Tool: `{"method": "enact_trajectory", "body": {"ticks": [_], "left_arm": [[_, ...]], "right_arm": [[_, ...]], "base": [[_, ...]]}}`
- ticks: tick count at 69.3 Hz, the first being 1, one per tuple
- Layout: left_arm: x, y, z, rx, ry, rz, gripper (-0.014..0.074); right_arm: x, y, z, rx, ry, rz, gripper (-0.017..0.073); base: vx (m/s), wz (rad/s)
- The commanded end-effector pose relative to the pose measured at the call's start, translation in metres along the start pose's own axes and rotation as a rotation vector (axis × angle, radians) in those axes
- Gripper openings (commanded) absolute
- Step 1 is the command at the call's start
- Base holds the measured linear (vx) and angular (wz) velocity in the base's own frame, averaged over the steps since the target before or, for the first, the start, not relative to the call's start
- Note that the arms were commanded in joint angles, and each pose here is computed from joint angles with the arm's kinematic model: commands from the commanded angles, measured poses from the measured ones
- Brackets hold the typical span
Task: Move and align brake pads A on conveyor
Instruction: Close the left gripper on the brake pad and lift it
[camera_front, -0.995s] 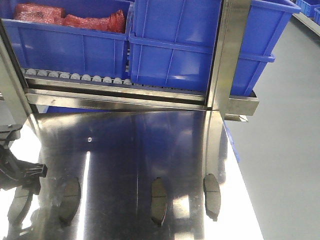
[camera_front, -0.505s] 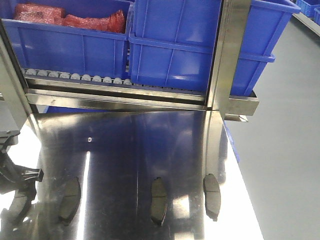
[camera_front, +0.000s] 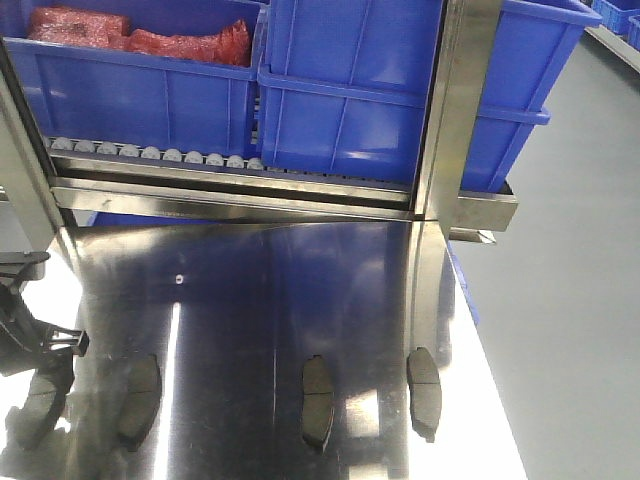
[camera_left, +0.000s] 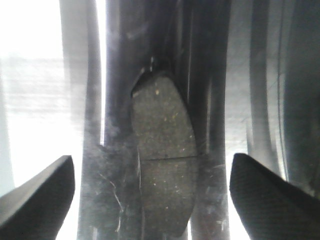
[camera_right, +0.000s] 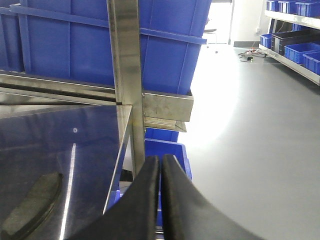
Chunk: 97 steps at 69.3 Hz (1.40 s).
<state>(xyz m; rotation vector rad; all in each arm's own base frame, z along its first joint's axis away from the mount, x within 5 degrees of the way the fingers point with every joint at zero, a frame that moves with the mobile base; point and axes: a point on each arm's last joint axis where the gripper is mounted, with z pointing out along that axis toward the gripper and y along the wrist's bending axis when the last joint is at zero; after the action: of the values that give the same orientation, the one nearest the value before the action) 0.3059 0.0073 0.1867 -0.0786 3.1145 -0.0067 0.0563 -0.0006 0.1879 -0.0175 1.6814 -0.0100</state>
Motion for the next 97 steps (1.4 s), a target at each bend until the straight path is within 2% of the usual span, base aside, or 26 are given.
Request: {"method": "enact_trajectory", "body": {"ticks": [1, 11, 23, 51, 57, 62, 67, 74, 87, 97], "left_arm": [[-0.003, -0.003, -0.014, 0.023, -0.054, -0.005, 0.0585], [-0.007, -0.003, -0.013, 0.024, -0.084, -0.006, 0.0585], [-0.007, -0.003, -0.002, 0.023, -0.028, -0.008, 0.0585], [-0.011, -0.005, 0.004, 0.043, -0.038, -0.089, 0.0569], [-0.011, -0.005, 0.004, 0.043, -0.036, -0.100, 0.0506], [-0.011, -0.005, 0.004, 0.042, -0.033, -0.100, 0.0407], [-0.010, -0.005, 0.004, 0.042, -0.029, -0.100, 0.0263], [-0.010, -0.005, 0.004, 0.041, -0.024, -0.096, -0.0002], [-0.009, -0.005, 0.002, 0.042, -0.027, -0.087, -0.0008], [-0.006, -0.005, -0.013, 0.044, -0.075, -0.064, -0.0007]], "right_arm": [[-0.004, 0.001, 0.000, -0.004, -0.077, -0.008, -0.0007], [-0.004, 0.001, 0.000, -0.004, -0.075, -0.008, -0.0007], [-0.004, 0.001, 0.000, -0.004, -0.075, -0.008, -0.0007], [-0.004, 0.001, 0.000, -0.004, -0.075, -0.008, -0.0007], [-0.004, 0.001, 0.000, -0.004, -0.075, -0.008, -0.0007], [-0.004, 0.001, 0.000, -0.004, -0.075, -0.008, -0.0007], [-0.004, 0.001, 0.000, -0.004, -0.075, -0.008, -0.0007], [-0.004, 0.001, 0.000, -0.004, -0.075, -0.008, -0.0007], [-0.004, 0.001, 0.000, -0.004, -0.075, -0.008, -0.0007], [-0.004, 0.001, 0.000, -0.004, -0.075, -0.008, -0.0007]], "base": [[0.00, 0.00], [0.00, 0.00], [0.00, 0.00], [0.00, 0.00], [0.00, 0.00], [0.00, 0.00], [0.00, 0.00], [0.00, 0.00], [0.00, 0.00], [0.00, 0.00]]}}
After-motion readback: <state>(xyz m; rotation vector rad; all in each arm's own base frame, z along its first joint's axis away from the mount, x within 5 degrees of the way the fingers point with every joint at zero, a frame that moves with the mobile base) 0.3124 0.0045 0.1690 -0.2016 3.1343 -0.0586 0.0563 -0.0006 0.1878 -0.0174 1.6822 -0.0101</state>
